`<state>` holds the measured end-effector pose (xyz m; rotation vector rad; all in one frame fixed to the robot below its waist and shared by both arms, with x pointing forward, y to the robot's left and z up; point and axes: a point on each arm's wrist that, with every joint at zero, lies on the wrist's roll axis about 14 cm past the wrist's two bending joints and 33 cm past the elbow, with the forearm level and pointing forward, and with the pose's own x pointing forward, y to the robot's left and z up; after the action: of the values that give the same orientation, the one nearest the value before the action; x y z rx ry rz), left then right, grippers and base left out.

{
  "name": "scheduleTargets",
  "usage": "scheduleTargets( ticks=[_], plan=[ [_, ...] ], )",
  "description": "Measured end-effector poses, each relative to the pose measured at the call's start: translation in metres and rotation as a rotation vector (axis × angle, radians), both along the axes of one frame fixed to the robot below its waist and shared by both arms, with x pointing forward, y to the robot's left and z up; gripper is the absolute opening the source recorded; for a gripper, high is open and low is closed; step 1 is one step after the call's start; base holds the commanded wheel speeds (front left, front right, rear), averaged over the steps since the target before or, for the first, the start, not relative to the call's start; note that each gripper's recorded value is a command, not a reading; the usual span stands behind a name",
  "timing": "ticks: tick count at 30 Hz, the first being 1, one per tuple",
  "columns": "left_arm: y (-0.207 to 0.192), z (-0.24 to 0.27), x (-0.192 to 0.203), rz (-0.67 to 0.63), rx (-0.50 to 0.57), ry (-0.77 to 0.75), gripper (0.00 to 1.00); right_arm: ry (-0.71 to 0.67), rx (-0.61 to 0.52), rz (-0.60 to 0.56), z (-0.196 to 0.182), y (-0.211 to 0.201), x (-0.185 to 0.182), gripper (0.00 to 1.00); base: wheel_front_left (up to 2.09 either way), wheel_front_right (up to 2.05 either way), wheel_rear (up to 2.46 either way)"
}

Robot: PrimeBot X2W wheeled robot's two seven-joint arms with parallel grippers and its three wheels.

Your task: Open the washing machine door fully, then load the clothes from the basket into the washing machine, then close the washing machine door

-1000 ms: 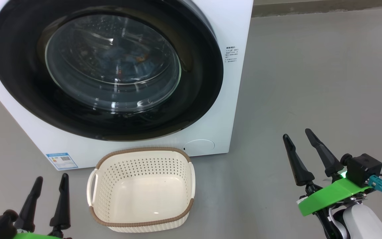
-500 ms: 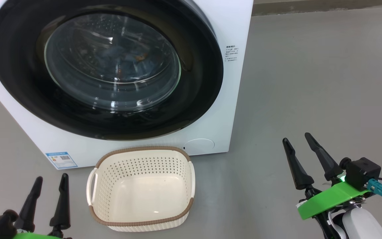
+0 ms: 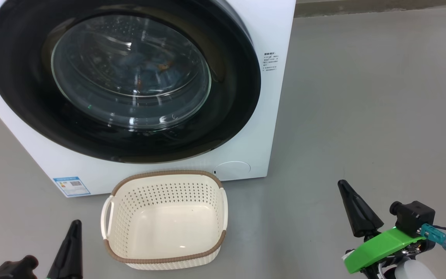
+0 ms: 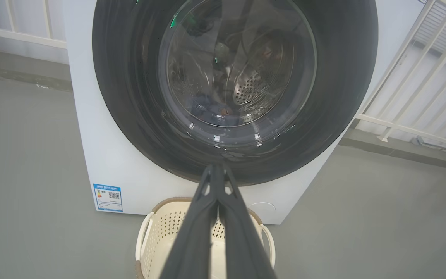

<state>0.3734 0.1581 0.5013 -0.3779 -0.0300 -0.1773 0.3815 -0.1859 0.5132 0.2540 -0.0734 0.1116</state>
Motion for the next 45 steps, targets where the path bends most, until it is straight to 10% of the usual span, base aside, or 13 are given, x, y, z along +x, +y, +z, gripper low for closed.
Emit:
scheduleTargets(
  ticks=[45],
  plan=[
    [0.020, -0.016, 0.000, 0.102, -0.396, 0.147, 0.00, 0.094, 0.451, -0.070, -0.008, -0.013, 0.005, 0.00, 0.00, 0.00, 0.00]
  ],
)
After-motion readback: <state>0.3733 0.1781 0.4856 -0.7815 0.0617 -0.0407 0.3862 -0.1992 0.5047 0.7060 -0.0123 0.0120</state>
